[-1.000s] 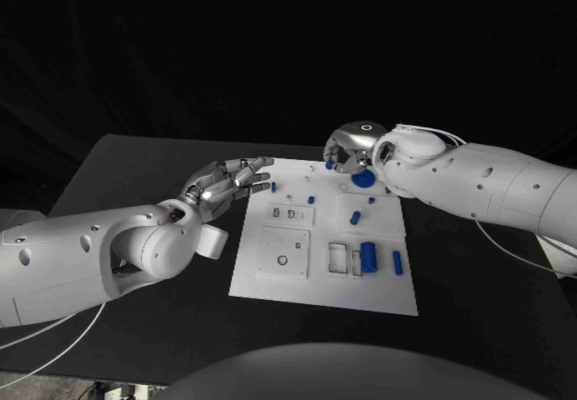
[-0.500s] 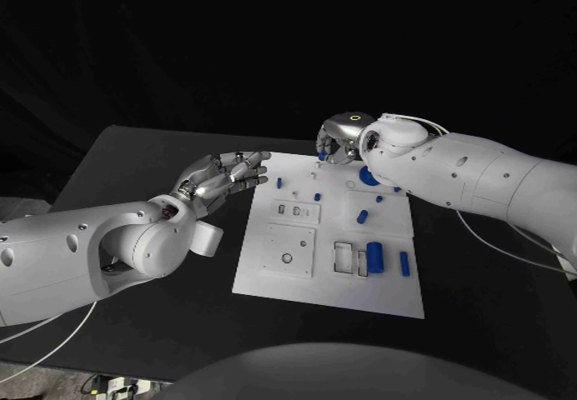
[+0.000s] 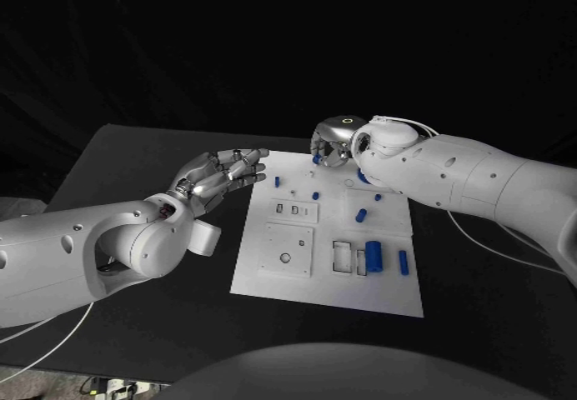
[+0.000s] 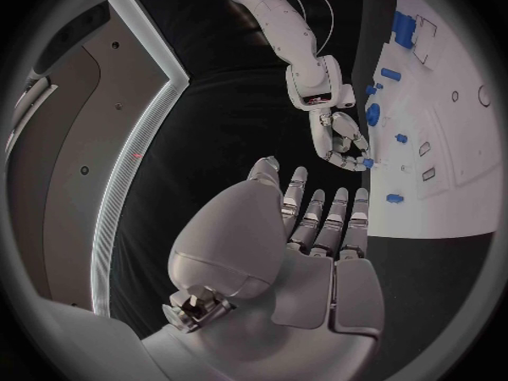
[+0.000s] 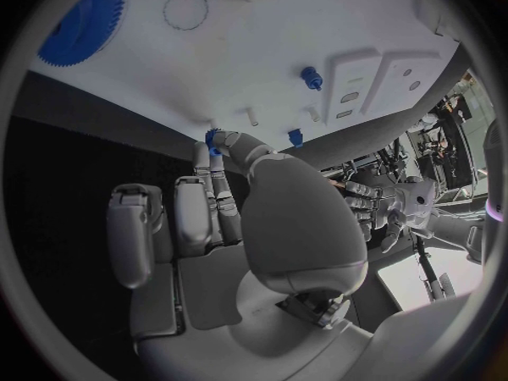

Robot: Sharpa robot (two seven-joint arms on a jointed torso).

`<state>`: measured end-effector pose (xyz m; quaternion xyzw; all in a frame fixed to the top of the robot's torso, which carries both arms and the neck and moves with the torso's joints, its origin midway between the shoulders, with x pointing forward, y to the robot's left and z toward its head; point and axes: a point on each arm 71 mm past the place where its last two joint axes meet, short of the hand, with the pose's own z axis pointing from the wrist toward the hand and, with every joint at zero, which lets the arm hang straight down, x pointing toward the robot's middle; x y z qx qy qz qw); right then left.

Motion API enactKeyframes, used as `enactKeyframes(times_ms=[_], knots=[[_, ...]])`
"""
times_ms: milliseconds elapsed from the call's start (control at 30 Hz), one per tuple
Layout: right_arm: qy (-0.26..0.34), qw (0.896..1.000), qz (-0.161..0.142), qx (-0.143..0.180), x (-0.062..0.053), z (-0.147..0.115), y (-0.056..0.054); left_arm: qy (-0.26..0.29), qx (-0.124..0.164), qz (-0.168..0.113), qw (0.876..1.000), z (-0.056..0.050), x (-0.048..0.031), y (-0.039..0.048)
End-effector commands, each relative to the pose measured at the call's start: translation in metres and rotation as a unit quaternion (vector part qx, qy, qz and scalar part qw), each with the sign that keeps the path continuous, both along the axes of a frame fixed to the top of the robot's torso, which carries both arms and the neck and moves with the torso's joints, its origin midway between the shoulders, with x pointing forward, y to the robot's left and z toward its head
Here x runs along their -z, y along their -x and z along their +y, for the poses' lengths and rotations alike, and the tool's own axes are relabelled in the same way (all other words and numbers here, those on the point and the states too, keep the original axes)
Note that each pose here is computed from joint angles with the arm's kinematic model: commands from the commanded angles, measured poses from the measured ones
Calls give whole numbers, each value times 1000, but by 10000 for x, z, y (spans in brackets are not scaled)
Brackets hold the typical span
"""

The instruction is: Assemble the parts on the task board

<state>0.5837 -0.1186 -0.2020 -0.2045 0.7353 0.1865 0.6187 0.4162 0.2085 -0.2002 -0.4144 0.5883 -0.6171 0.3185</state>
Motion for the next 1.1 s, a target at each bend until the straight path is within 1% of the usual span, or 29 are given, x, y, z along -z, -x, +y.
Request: enactKeyframes(times_ms=[33, 467, 833, 933, 1000, 1100], knots=[[6, 1000, 11, 1, 24, 18, 8, 1, 5, -8, 1000, -22, -24, -1], [7, 1000, 27, 1, 58, 66, 31, -2, 7, -2, 1000, -25, -6, -20], [20, 999, 43, 18, 112, 8, 36, -5, 8, 2, 1000, -31, 10, -38], [16, 999, 40, 16, 111, -8, 45, -5, 8, 3, 1000, -34, 13, -43], [10, 999, 32, 13, 100, -22, 53, -5, 9, 3, 1000, -37, 16, -47], [-8, 1000, 13, 7, 68, -55, 65, -6, 9, 3, 1000, -41, 20, -54]])
